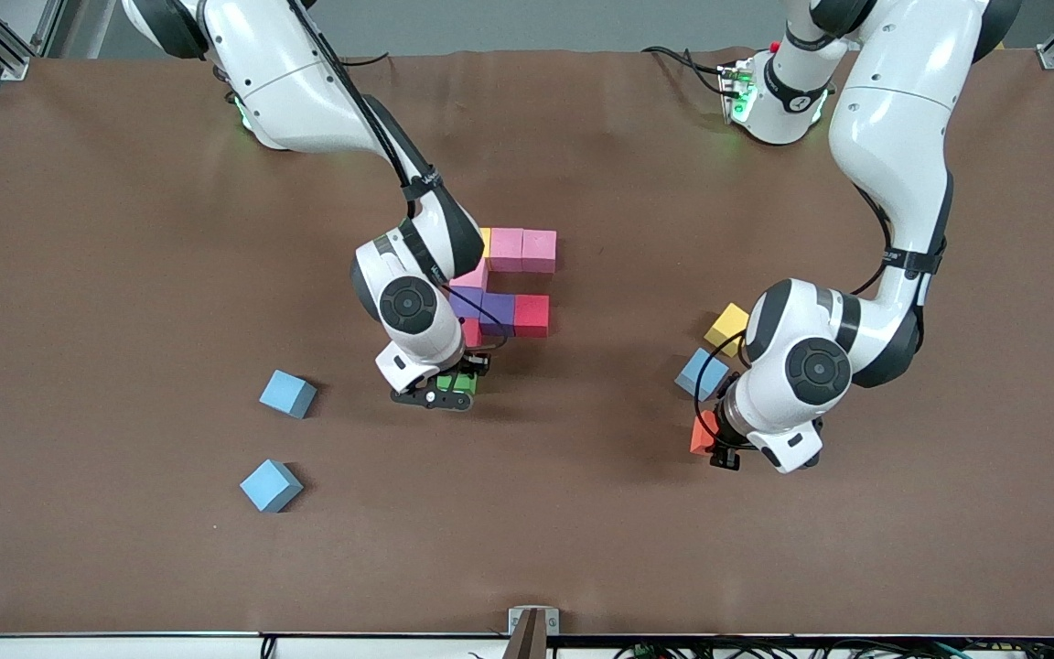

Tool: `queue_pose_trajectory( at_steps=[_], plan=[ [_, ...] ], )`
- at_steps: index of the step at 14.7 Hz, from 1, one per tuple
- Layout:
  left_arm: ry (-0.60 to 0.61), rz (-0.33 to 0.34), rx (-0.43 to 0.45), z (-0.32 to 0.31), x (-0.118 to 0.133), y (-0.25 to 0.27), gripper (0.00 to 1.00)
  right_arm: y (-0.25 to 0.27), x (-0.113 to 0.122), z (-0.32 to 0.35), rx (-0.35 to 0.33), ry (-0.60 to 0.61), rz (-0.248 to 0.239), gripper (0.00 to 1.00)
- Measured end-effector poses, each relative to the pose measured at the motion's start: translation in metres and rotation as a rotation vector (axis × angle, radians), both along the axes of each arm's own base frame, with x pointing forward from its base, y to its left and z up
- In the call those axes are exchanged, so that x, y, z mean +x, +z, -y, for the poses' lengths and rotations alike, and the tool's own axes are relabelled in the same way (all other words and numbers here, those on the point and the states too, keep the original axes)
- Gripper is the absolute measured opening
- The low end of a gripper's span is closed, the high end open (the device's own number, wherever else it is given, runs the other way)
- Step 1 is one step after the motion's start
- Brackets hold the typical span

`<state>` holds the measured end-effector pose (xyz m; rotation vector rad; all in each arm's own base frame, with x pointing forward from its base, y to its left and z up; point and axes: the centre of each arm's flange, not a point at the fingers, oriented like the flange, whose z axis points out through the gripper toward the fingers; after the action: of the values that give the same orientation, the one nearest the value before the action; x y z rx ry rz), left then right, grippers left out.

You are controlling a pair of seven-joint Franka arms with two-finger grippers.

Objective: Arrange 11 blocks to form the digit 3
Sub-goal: 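Lower the green cube below the red cube with the right gripper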

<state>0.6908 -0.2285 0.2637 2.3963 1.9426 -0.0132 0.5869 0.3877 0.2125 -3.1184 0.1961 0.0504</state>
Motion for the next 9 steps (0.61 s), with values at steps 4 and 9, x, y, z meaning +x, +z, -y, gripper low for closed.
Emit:
queue_pose_trajectory(
  at_steps=[4,9],
  plan=[
    [0.0,0.0,0.0,-0.0002,0.0,-0.0003,0.55,-0.0001,0.0015,0.0021,-0.003,-0.011,0.006,0.54],
    [0.001,-0.001,0.001,-0.0005,0.0001,-0.0009,0.55,-0.0001,0.0014,0.0017,-0.003,-0.023,0.008,0.54]
  ],
)
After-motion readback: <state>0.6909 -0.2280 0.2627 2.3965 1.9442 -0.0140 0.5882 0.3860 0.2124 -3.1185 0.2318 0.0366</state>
